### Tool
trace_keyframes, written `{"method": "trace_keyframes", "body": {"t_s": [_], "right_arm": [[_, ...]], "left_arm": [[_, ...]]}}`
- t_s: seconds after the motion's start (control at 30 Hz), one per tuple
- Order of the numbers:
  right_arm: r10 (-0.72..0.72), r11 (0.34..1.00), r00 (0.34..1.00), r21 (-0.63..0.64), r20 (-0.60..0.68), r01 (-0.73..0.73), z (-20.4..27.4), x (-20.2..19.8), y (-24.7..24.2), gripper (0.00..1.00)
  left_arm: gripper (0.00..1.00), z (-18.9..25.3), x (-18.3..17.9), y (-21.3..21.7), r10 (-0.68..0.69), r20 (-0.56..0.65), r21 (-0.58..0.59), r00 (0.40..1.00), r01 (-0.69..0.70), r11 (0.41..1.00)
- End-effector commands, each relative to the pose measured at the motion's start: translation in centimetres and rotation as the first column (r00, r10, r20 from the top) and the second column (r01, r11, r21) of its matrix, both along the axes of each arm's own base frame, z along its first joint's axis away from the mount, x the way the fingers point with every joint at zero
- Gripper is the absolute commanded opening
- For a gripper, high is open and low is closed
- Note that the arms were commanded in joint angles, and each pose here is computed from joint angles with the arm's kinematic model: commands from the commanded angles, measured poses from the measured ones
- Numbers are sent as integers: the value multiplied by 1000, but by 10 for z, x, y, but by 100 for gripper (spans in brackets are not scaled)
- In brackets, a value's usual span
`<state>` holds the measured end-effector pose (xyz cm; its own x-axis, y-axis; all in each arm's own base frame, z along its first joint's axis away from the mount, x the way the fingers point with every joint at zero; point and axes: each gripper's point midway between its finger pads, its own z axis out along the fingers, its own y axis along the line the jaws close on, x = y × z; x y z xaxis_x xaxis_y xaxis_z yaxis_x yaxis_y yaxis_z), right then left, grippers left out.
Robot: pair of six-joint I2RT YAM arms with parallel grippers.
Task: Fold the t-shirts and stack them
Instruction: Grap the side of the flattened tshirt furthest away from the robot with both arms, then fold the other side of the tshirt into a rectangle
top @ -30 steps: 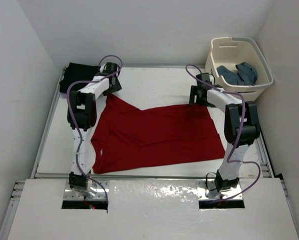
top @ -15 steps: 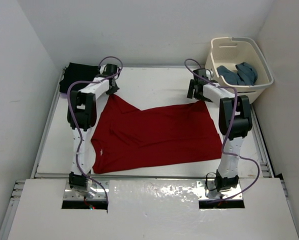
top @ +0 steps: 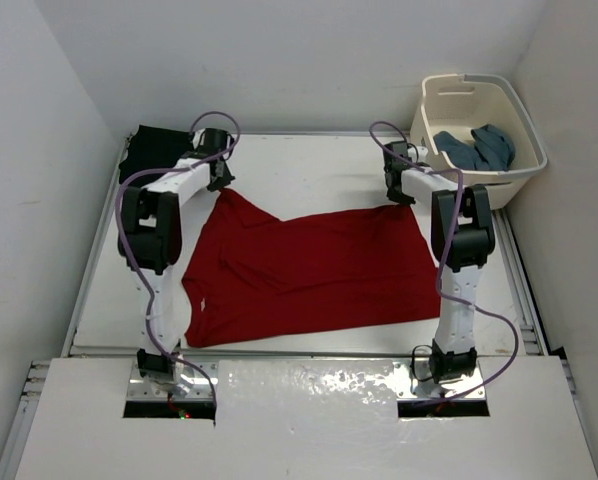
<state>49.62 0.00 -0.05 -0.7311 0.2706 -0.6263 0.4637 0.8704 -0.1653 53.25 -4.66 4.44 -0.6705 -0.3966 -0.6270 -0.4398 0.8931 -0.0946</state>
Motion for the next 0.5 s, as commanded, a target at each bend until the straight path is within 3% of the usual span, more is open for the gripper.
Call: {"method": "trace_keyframes", "body": {"t_s": [0.0,0.03,0.13,0.33,0.47], "right_arm": [[-15,1000,998,-15,64,16,15,11,-4,8],[-10,1000,998,-18,68,11,17,12,-4,0],[11,1000,995,-23,101,-9,36,15,-3,0],[88,996,986,-35,140,-83,73,-1,0,0],[135,990,983,-62,121,-128,81,-24,-4,0]], "left_arm": [[0,54,-1,-2,-11,132,-51,991,18,999],[0,58,-5,-2,-11,135,-55,991,19,998],[0,78,-19,-6,-4,165,-94,986,20,995],[0,75,-90,-6,39,113,-164,993,-20,986],[0,97,-136,-3,74,140,-201,987,-45,978]]}}
